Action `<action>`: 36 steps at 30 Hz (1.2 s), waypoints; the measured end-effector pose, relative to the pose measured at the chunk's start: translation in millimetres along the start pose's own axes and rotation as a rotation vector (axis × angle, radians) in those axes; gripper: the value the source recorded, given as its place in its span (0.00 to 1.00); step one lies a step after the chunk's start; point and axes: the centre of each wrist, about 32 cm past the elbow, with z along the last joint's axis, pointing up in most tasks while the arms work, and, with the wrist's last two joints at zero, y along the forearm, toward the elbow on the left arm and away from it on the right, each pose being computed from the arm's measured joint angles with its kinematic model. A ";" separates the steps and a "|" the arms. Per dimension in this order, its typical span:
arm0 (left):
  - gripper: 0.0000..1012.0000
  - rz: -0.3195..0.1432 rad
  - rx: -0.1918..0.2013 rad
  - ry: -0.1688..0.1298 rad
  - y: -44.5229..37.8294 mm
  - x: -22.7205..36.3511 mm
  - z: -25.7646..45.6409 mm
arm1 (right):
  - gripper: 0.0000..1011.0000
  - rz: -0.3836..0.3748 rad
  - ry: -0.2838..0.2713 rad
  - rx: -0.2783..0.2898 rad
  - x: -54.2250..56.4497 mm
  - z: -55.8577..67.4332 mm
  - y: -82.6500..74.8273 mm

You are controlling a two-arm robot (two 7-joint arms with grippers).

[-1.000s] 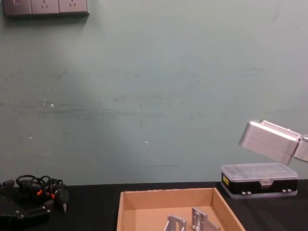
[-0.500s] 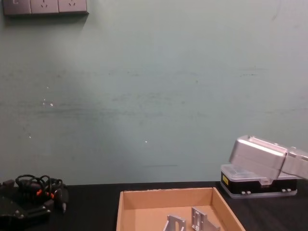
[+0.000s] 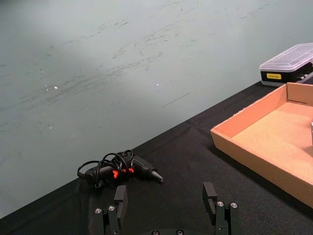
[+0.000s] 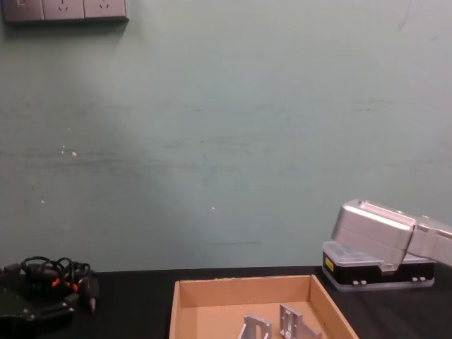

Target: Use one hand to pick up the angle iron from the table and place it into the box.

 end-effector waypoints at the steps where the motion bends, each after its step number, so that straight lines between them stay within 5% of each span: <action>1: 1.00 0.000 0.000 0.000 0.0 0.0 0.0 | 0.99 0.000 0.000 0.000 0.0 0.0 0.0; 9: 1.00 0.000 0.000 0.000 0.0 0.0 0.0 | 0.92 0.001 -0.001 0.001 -0.1 -0.2 -0.3; 21: 1.00 0.000 0.000 0.000 0.0 0.0 0.0 | 0.54 0.001 -0.001 0.003 -0.2 -0.1 -0.7; 36: 1.00 0.000 0.000 0.000 0.0 0.0 0.0 | 0.53 0.001 -0.001 0.002 -0.1 -0.3 -0.8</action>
